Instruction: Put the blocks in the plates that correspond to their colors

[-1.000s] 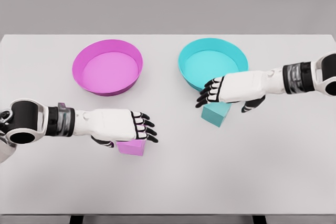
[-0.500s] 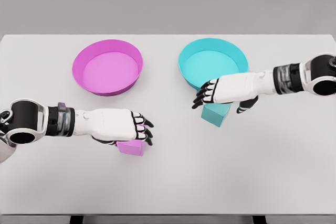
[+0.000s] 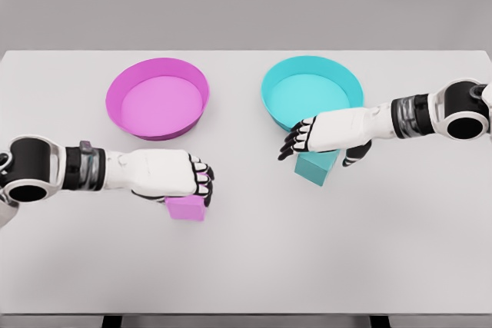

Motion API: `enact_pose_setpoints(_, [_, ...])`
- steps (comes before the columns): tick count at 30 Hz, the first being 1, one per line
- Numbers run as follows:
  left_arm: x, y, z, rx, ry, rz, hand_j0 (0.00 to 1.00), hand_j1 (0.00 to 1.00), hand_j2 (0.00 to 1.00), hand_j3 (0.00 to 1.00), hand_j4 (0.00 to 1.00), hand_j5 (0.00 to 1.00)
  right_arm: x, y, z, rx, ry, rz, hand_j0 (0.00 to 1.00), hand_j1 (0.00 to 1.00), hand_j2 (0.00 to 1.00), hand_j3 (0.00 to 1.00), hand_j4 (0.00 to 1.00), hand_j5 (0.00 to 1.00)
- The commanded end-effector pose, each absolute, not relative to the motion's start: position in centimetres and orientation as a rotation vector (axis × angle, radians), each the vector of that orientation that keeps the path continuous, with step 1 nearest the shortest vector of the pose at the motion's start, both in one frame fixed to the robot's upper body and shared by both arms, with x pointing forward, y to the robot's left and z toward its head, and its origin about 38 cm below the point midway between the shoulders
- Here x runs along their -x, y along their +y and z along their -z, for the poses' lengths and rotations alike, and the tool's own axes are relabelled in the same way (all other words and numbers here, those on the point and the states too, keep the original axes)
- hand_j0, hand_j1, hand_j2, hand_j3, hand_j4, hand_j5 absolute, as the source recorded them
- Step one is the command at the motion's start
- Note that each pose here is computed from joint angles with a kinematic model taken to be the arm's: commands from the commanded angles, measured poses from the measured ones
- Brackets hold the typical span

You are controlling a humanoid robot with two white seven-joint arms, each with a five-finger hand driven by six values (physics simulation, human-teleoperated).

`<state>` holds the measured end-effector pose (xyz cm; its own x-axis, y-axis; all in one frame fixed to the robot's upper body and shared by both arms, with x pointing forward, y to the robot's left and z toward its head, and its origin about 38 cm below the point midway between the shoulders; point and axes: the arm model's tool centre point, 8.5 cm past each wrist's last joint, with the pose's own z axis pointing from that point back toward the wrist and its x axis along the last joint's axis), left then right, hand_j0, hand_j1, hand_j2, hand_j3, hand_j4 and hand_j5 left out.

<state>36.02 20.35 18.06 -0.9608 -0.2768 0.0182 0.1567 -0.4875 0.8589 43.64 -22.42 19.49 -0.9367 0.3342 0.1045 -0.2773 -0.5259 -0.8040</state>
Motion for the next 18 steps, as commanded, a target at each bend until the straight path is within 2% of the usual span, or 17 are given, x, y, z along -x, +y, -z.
enact_pose_setpoints(1, [-36.2,20.5,-18.2,-0.182,-1.428,2.493,0.52,0.52,0.52,0.52,0.52,0.52,-43.7,-22.4,-19.5,0.089,-1.289,-2.469,1.00,1.00,1.00,1.00,1.00,1.00])
enact_pose_setpoints(9, [-39.5,22.3,-20.1,-0.302,-1.410,2.434,0.51,0.51,0.51,0.51,0.51,0.51,-43.9,-21.8,-18.8,0.076,-1.277,-2.476,1.00,1.00,1.00,1.00,1.00,1.00])
enact_pose_setpoints(14, [-42.5,23.7,-23.5,-0.439,-1.412,2.394,0.51,0.51,0.51,0.51,0.51,0.51,-43.9,-21.8,-18.3,0.072,-1.266,-2.481,1.00,1.00,1.00,1.00,1.00,1.00])
enact_pose_setpoints(18, [-45.3,25.5,-24.8,-0.506,-1.407,2.288,0.51,0.51,0.51,0.51,0.51,0.51,-43.8,-21.8,-18.2,0.081,-1.254,-2.504,0.89,0.89,0.89,0.89,0.89,0.89])
